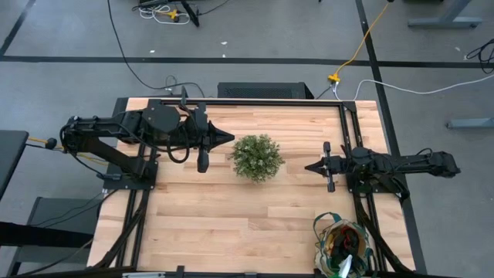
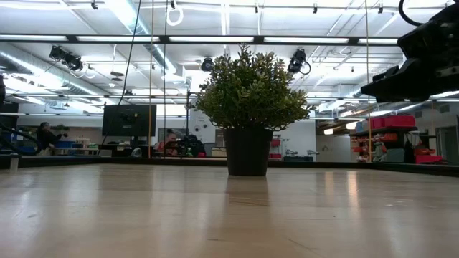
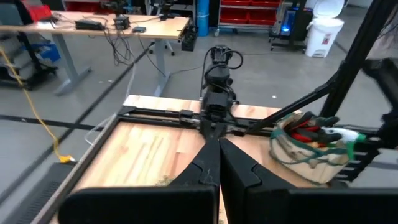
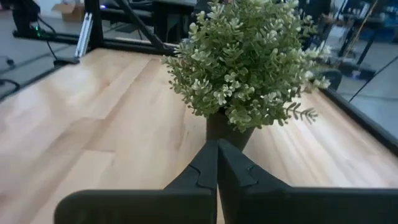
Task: Pick & Place Garden tools in Gardening bag
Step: Return to Home Position
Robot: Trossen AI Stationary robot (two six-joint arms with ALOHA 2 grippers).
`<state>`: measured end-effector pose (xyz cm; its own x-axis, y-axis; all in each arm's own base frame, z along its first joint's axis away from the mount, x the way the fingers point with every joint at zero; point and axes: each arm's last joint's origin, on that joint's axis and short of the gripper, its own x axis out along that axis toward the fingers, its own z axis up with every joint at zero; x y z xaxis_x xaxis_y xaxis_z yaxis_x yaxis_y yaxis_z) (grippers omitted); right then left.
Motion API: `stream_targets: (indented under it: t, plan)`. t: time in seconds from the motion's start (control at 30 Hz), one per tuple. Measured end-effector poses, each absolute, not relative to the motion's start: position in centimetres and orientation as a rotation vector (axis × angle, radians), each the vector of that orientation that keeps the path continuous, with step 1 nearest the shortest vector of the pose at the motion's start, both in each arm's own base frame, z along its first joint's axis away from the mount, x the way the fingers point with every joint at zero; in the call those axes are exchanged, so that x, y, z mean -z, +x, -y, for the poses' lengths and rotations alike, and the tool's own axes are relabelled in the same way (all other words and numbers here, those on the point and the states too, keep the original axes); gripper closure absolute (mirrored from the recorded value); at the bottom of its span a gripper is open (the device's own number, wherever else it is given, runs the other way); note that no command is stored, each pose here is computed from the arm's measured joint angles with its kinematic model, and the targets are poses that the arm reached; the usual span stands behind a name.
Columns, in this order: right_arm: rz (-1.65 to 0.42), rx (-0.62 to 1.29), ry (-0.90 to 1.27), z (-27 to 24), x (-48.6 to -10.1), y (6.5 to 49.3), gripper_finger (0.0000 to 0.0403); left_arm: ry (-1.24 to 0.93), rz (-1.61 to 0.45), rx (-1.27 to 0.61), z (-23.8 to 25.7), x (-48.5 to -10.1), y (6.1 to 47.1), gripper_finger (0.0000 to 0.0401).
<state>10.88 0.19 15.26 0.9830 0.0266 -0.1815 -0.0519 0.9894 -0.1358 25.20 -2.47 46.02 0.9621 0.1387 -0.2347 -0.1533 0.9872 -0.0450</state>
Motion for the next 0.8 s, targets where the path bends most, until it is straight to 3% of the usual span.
stream_targets:
  t: [0.2, 0.23, 0.3, 0.4, 0.5, 0.57, 0.63, 0.8]
  plan:
    - [-0.177, -0.034, -0.067, -0.2, -15.3, 10.9, 0.0385, -0.024, -0.230, -0.224, 2.2, -46.0, 25.2, 0.0399]
    - [-0.142, -0.001, 0.033, -0.1, -15.6, 11.0, 0.0384, -0.012, -0.232, -0.224, 2.1, -46.0, 25.2, 0.0399]
    - [0.080, 0.223, 0.527, 0.6, -17.2, 11.0, 0.0383, 0.002, -0.240, -0.206, 2.0, -46.0, 25.2, 0.0399]
    - [0.584, 0.541, 1.271, 1.9, -18.4, 10.2, 0.0385, 0.016, -0.250, -0.171, 2.0, -45.9, 25.2, 0.0399]
    - [1.058, 0.714, 1.589, 2.6, -18.3, 9.3, 0.0385, 0.019, -0.254, -0.116, 2.1, -45.9, 25.2, 0.0399]
    - [1.202, 0.800, 1.579, 2.7, -18.3, 8.9, 0.0385, 0.032, -0.260, -0.077, 2.2, -45.8, 25.2, 0.0400]
    - [1.185, 0.899, 1.467, 2.8, -18.3, 8.8, 0.0385, 0.028, -0.257, -0.043, 2.4, -45.9, 25.3, 0.0400]
    - [0.820, 1.060, 1.043, 2.7, -18.3, 9.0, 0.0385, 0.019, -0.253, 0.016, 2.7, -45.9, 25.3, 0.0400]
